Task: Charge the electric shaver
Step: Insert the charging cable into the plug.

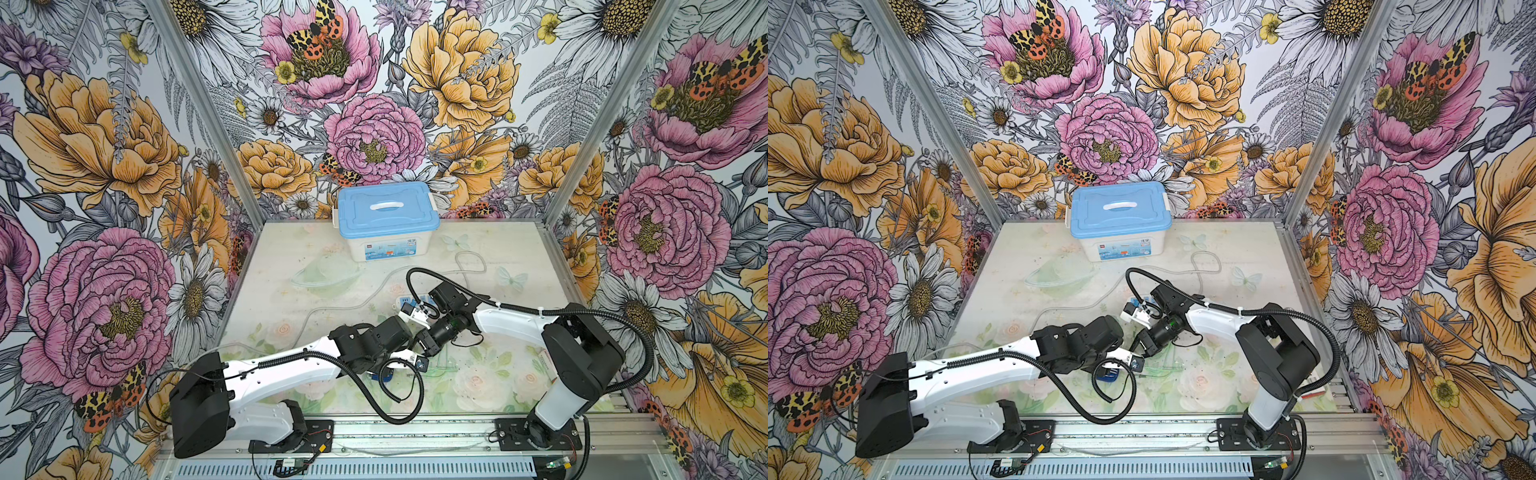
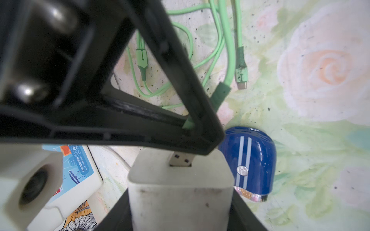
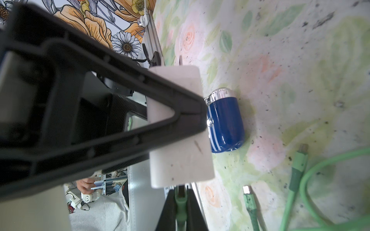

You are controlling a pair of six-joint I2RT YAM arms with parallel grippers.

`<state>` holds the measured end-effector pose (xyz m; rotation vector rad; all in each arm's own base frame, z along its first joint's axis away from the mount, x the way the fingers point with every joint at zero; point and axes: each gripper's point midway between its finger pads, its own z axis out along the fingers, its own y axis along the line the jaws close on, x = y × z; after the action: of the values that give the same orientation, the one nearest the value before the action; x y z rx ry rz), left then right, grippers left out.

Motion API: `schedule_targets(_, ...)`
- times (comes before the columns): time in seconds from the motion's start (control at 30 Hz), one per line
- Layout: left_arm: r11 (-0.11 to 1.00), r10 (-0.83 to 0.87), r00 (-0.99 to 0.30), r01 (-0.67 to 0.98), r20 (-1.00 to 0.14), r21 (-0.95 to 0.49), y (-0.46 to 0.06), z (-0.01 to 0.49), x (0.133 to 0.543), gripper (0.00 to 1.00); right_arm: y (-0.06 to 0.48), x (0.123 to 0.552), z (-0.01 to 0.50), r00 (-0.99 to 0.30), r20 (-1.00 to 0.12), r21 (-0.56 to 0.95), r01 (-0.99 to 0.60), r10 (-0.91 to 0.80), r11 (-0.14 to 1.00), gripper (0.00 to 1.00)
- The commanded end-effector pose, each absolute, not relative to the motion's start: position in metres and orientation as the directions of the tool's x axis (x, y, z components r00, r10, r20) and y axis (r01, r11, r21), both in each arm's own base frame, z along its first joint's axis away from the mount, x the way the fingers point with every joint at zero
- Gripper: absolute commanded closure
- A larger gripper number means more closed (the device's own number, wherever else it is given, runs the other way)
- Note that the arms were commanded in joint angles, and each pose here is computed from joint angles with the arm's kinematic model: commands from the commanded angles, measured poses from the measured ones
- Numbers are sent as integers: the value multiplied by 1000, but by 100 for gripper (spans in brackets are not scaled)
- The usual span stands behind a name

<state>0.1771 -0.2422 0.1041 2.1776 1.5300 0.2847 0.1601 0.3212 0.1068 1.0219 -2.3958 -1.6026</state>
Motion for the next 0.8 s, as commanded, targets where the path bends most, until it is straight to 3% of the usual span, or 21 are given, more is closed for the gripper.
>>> schedule_targets(0.0,-214,840,455,777,-294,592,-307,158,180,100,329,174,100,-753,-342,786,-557,-562,268,100)
schedule_targets(0.4,-241,833,489,741,-258,627,-310,164,186,100,324,163,93,-763,-305,791,-536,-569,295,100)
schedule_targets(0.77,-267,803,528,733,-275,625,-304,162,167,100,326,159,100,-767,-282,817,-507,-577,274,100)
